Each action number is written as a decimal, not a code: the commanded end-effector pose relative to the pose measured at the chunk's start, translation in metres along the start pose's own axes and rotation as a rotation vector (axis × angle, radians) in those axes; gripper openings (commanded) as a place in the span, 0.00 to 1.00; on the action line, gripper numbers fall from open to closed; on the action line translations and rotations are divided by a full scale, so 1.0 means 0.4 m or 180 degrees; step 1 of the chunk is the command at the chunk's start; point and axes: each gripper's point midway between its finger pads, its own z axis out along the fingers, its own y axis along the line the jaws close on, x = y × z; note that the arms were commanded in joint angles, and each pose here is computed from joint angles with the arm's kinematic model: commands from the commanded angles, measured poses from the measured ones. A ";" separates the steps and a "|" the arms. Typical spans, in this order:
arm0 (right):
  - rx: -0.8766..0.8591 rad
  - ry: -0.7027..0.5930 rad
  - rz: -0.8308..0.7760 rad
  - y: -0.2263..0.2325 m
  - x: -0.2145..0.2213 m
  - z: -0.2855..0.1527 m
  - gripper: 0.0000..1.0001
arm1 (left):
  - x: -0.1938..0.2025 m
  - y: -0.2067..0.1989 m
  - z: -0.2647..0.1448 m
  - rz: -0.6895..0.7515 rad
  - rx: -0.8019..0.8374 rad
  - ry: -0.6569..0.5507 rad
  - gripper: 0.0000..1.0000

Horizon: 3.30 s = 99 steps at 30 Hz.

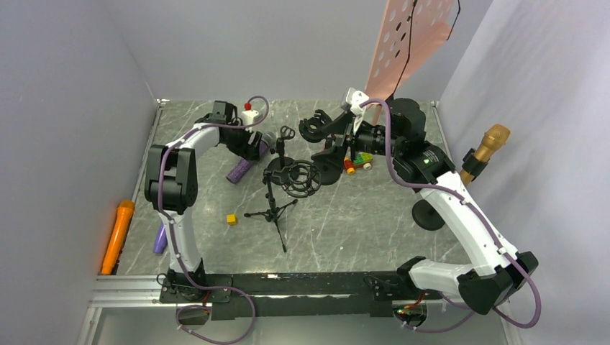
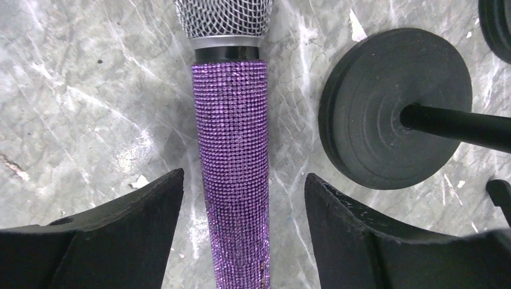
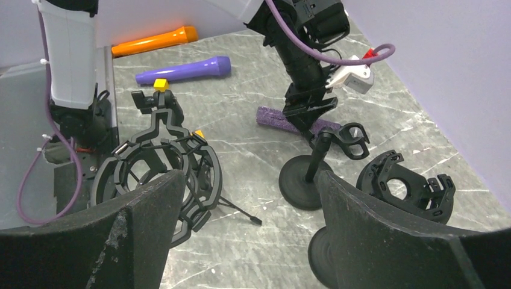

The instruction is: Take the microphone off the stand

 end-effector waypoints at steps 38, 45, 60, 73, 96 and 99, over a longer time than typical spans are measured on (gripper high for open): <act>0.0105 0.1195 -0.0097 -0.076 0.209 0.099 0.66 | -0.067 -0.660 -0.634 0.1735 0.1280 -0.1742 0.91; -0.0438 0.1328 -0.0435 0.073 0.228 0.075 0.65 | -0.165 -0.607 -0.660 0.1740 0.0721 -0.1880 0.89; -0.1408 0.1212 -0.0980 0.225 0.215 0.147 0.60 | -0.130 -0.590 -0.716 0.2389 0.0449 -0.1664 0.90; -0.1324 0.1125 -0.0112 0.192 0.239 0.136 0.64 | -0.049 -0.469 -0.724 0.1907 -0.0373 -0.1225 0.99; -0.1689 0.1125 -0.0976 0.276 0.194 0.142 0.50 | -0.068 -0.585 -0.759 0.1867 0.0439 -0.1595 0.94; -0.1835 0.1180 -0.1071 0.326 0.200 0.144 0.45 | -0.119 -0.569 -0.763 0.1869 0.0325 -0.1697 0.89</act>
